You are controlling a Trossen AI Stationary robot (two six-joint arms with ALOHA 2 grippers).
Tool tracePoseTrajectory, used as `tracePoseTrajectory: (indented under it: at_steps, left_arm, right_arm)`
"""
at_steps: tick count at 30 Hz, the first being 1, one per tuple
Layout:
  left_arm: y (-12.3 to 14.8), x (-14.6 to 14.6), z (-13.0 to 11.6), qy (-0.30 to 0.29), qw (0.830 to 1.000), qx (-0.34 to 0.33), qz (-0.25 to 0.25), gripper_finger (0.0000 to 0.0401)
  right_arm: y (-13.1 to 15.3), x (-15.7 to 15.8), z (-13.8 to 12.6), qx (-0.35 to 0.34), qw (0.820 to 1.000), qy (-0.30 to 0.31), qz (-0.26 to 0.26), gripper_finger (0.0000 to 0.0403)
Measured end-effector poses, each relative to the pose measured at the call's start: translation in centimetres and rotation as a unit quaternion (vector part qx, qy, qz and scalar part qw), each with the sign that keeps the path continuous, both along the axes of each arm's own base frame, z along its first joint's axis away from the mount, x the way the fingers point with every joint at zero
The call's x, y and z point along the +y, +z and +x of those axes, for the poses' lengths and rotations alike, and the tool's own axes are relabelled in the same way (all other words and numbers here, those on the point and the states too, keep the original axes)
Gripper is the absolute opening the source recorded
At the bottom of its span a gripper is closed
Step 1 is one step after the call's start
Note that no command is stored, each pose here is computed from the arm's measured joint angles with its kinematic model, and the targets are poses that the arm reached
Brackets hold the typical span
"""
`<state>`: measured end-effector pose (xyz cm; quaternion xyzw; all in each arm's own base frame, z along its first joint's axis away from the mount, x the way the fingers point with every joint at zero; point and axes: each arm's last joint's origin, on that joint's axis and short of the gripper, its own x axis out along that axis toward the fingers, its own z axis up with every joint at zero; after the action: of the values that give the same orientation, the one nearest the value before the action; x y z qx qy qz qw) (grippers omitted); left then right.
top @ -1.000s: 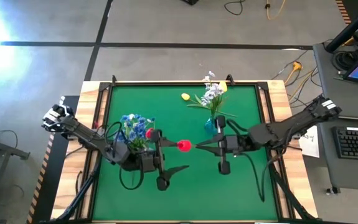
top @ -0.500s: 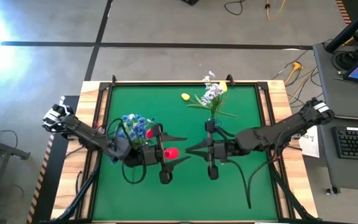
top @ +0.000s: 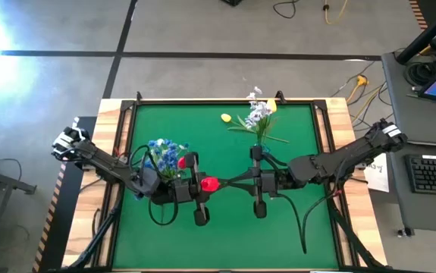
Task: Sort flowers into vase by color
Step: Put the red tulip into the violet vase
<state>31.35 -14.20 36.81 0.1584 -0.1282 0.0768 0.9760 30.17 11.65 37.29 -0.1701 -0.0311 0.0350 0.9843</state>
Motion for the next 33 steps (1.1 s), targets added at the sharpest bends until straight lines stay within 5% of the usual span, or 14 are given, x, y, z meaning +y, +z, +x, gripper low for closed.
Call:
tracePoseTrajectory:
  at_steps: [16,28,33]
  left_arm:
    - [0.7,-0.9,-1.2,0.018,1.0,-0.001,-0.018,0.0]
    - [3.0,-2.9,-2.4,-0.017,0.997,0.064,-0.045,0.0]
    - [4.5,-3.7,-3.5,0.015,0.996,0.061,-0.062,0.0]
  right_arm:
    - [0.2,-0.3,-0.4,0.005,1.0,-0.027,0.01,0.0168]
    - [0.2,-0.4,-0.7,0.03,0.999,-0.027,0.016,0.0189]
    - [-0.1,-0.4,-0.7,0.045,0.998,-0.027,0.022,0.0191]
